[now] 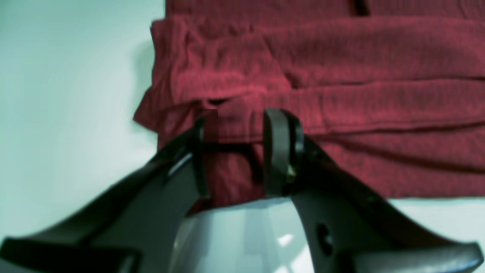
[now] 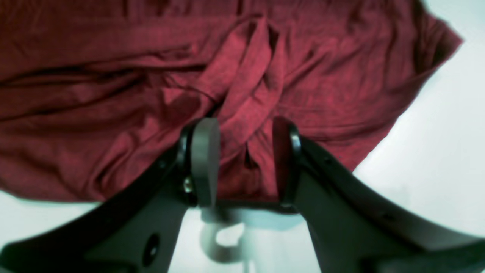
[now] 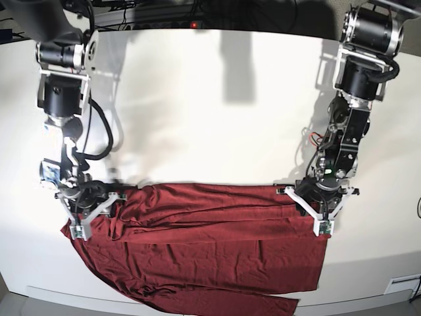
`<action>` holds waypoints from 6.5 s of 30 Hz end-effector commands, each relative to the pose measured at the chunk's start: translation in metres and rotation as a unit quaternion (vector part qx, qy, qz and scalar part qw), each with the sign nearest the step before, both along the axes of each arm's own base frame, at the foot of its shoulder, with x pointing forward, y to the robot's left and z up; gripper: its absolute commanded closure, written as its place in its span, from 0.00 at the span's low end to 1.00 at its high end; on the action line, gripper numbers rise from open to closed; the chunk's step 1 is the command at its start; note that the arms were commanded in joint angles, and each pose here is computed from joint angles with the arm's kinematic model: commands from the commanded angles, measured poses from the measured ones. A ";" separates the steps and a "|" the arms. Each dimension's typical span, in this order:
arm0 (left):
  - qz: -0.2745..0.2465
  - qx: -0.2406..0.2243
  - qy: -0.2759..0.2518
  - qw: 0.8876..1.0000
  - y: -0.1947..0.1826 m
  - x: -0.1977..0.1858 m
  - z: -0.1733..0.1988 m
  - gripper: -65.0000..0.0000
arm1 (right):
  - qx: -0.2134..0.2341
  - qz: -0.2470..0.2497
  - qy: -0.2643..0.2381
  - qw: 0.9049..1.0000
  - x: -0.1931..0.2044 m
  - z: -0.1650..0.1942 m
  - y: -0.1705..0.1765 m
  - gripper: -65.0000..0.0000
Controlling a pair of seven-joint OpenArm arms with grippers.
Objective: Fold the T-shirt properly
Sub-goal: 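Lift and drag the shirt with both grippers away from the hem, then lower the shirt edge and open both grippers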
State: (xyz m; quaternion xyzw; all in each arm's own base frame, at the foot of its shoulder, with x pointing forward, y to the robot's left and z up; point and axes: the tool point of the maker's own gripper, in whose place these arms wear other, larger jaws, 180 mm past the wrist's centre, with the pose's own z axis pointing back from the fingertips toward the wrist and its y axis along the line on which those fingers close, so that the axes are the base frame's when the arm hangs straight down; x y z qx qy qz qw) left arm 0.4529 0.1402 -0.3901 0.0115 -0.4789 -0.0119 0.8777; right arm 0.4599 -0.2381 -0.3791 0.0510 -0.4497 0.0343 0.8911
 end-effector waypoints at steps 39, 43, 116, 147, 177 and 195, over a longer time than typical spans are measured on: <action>0.004 0.042 0.100 0.994 0.044 -0.088 -0.084 0.71 | -0.034 0.018 0.101 0.994 -0.042 -0.037 -0.066 0.63; -0.004 0.065 0.123 0.990 0.048 -0.107 -0.098 0.71 | -0.047 0.022 0.112 0.992 -0.060 -0.040 -0.079 0.63; -0.050 0.089 0.202 0.974 0.057 -0.227 -0.118 0.71 | -0.069 0.112 0.182 0.975 -0.202 -0.072 -0.045 0.63; -0.056 0.052 0.272 0.959 0.038 -0.372 -0.091 0.71 | -0.089 0.064 0.246 0.963 -0.319 -0.062 -0.086 0.63; -0.069 0.096 0.259 0.959 0.046 -0.364 -0.087 0.71 | -0.084 0.059 0.232 0.967 -0.333 -0.046 -0.086 0.63; -0.089 0.123 0.178 0.972 0.030 -0.317 -0.028 0.71 | -0.094 0.083 0.127 0.984 -0.267 0.001 -0.065 0.63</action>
